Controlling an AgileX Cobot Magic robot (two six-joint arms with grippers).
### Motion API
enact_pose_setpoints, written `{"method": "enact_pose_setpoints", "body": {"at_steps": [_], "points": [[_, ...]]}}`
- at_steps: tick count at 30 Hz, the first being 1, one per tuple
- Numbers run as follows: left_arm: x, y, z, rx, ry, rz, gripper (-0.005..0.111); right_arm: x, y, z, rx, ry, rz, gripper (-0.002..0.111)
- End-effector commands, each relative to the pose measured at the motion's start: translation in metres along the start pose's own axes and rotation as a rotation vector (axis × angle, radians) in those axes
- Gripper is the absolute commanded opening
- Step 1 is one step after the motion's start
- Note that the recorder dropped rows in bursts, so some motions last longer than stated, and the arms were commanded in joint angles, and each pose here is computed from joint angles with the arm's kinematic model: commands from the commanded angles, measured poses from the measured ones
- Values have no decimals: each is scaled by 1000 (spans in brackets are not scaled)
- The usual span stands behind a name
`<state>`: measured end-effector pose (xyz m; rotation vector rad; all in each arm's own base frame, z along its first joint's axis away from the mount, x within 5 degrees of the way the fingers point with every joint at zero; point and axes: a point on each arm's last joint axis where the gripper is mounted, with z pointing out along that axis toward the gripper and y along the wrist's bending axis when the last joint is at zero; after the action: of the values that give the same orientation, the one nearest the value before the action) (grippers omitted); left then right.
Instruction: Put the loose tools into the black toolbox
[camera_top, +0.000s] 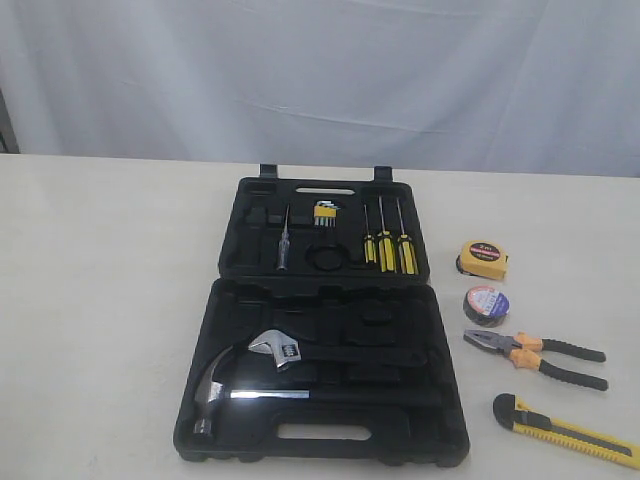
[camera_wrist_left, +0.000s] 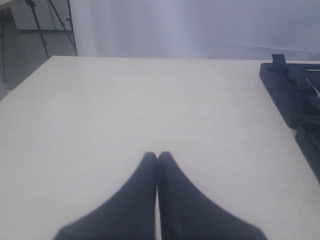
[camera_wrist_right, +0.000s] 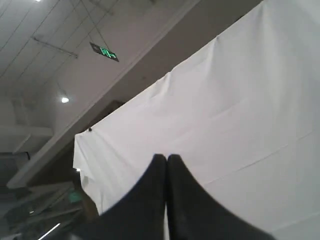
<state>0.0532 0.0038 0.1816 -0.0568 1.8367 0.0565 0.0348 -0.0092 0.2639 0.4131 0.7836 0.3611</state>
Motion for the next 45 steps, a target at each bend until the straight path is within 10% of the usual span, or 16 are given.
{"method": "enact_pose_setpoints", "body": {"at_steps": [1,8,24,37,45], "points": [[-1,0,0,2,-11,-2,0,8,7,1,-55,107,-125,-1],[-1,0,0,2,-11,-2,0,-5,0,25,309,386,-108,-1],[-1,0,0,2,-11,-2,0,50,30,144,485,1417,-558,-1],[-1,0,0,2,-11,-2,0,110,26,179,468,1650,-757,-1],[-1,0,0,2,-11,-2,0,151,-33,169,613,1719,-682,-1]]}}
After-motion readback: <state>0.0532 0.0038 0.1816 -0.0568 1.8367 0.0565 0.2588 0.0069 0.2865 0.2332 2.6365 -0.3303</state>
